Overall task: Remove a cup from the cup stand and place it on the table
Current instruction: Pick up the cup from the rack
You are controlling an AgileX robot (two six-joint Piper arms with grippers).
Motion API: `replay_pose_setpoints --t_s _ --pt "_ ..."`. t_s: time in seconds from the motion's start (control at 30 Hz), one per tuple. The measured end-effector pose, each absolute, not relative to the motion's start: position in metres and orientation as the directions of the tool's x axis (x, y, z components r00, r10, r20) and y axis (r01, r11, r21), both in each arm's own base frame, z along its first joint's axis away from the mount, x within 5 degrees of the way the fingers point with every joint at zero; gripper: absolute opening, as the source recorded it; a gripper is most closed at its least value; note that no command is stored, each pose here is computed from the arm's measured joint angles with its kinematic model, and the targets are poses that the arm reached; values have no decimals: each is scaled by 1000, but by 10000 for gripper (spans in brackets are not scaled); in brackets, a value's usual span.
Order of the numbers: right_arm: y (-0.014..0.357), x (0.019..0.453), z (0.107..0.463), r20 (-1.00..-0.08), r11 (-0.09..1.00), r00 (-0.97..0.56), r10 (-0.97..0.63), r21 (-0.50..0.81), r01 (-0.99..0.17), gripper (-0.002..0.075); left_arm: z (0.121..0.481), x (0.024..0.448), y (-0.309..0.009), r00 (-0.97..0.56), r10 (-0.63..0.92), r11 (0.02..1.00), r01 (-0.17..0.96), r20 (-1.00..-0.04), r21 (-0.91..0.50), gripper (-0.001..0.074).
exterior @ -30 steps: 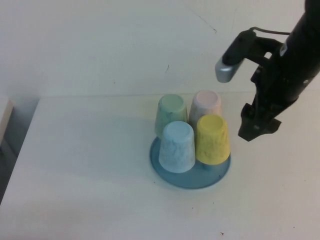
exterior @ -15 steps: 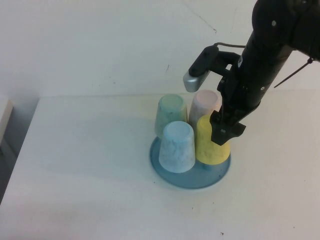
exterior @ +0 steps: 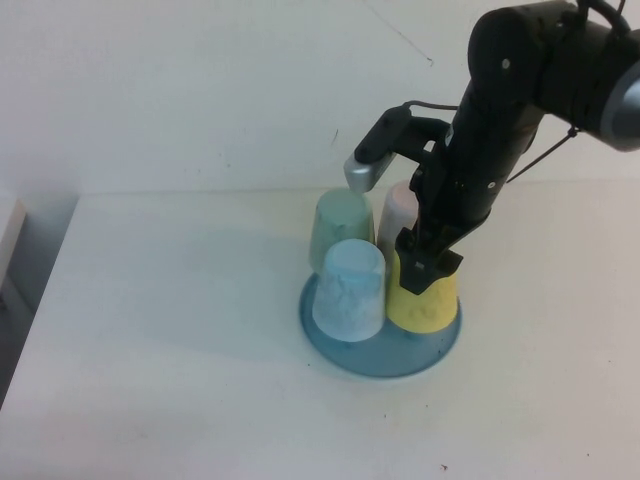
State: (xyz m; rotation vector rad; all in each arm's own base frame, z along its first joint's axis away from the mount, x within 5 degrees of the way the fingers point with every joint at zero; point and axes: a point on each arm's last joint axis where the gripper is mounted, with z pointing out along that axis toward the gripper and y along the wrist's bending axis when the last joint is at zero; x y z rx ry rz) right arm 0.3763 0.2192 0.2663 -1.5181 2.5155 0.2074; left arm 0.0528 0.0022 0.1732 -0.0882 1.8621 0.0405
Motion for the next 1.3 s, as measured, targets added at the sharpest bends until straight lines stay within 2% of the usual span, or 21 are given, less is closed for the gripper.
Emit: replay_pose_setpoints --t_s 0.47,0.57,0.67,0.93,1.07,1.3 --pt "225 387 250 -219 463 -458 -862 28 -886 662 173 53 2 -287 -40 997 -82 -957 -17 -3" --pt "224 387 250 -213 463 -456 -864 19 -886 638 173 53 2 -287 -40 997 -82 -957 -17 -4" --pt "224 387 249 -211 464 -457 -864 17 -886 578 173 53 2 -287 -40 997 -82 -957 -17 -3" --pt "224 387 250 -211 477 -470 -857 17 -879 571 173 53 2 -287 -40 997 -82 -957 -17 -3" --pt "220 382 271 -249 494 -477 -843 -5 -870 571 173 53 2 -287 -40 997 -82 -957 -17 -3" --pt "205 354 343 -383 526 -461 -800 -81 -847 571 173 53 2 -287 -40 997 -82 -957 -17 -3"
